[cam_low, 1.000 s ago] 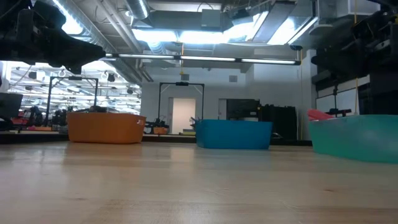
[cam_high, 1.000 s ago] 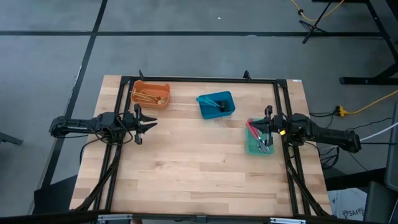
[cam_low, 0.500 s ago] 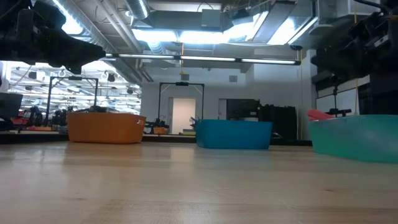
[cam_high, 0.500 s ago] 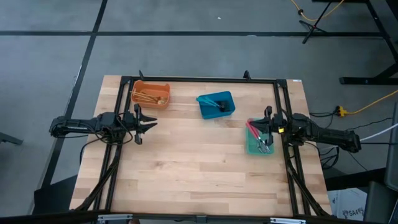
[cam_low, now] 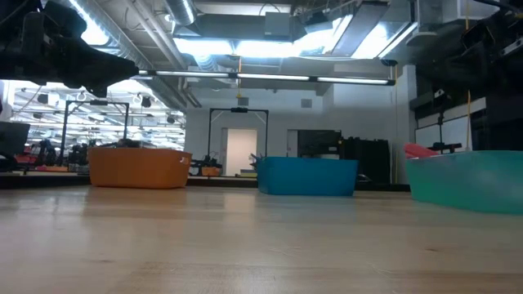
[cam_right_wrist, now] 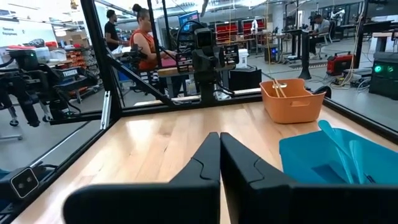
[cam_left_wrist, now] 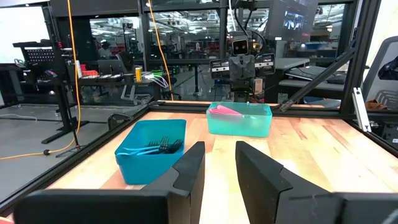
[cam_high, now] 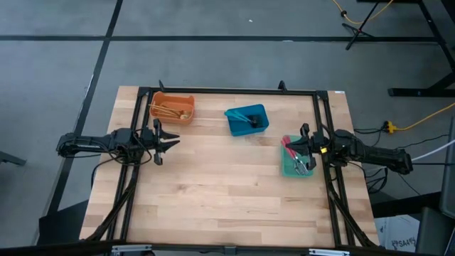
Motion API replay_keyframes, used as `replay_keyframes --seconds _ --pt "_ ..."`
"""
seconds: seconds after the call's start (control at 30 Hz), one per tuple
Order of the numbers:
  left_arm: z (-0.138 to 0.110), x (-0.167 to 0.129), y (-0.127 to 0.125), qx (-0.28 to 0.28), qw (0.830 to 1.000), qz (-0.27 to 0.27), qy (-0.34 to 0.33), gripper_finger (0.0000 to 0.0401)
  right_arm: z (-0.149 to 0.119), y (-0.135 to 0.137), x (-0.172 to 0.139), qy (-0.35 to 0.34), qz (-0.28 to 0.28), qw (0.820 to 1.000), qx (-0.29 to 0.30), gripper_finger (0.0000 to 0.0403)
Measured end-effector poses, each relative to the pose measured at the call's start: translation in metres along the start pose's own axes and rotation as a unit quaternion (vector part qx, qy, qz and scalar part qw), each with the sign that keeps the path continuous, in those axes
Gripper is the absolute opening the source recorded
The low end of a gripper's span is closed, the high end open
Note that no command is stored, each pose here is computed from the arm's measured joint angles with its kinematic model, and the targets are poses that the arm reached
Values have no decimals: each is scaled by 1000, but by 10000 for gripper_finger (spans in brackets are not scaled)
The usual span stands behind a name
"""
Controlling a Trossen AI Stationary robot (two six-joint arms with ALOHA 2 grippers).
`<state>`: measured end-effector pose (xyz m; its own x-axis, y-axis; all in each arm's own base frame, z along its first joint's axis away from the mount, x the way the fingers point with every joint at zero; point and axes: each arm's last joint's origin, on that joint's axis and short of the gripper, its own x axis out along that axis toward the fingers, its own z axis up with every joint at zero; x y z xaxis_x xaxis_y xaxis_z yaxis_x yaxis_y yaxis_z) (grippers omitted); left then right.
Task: Sort silverware by color (type)
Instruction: Return to Home Position
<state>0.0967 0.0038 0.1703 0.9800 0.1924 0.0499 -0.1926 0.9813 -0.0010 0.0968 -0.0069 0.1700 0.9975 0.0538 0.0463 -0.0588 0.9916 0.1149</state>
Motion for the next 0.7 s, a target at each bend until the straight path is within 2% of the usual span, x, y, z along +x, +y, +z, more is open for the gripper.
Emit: replay_keyframes --seconds 0.4,0.7 --pt "0 0 0 0 1000 0 0 84 -1 4 1 4 6 1000 27 1" --pt "0 0 0 0 1000 0 0 84 -4 12 1 10 -14 998 -61 0"
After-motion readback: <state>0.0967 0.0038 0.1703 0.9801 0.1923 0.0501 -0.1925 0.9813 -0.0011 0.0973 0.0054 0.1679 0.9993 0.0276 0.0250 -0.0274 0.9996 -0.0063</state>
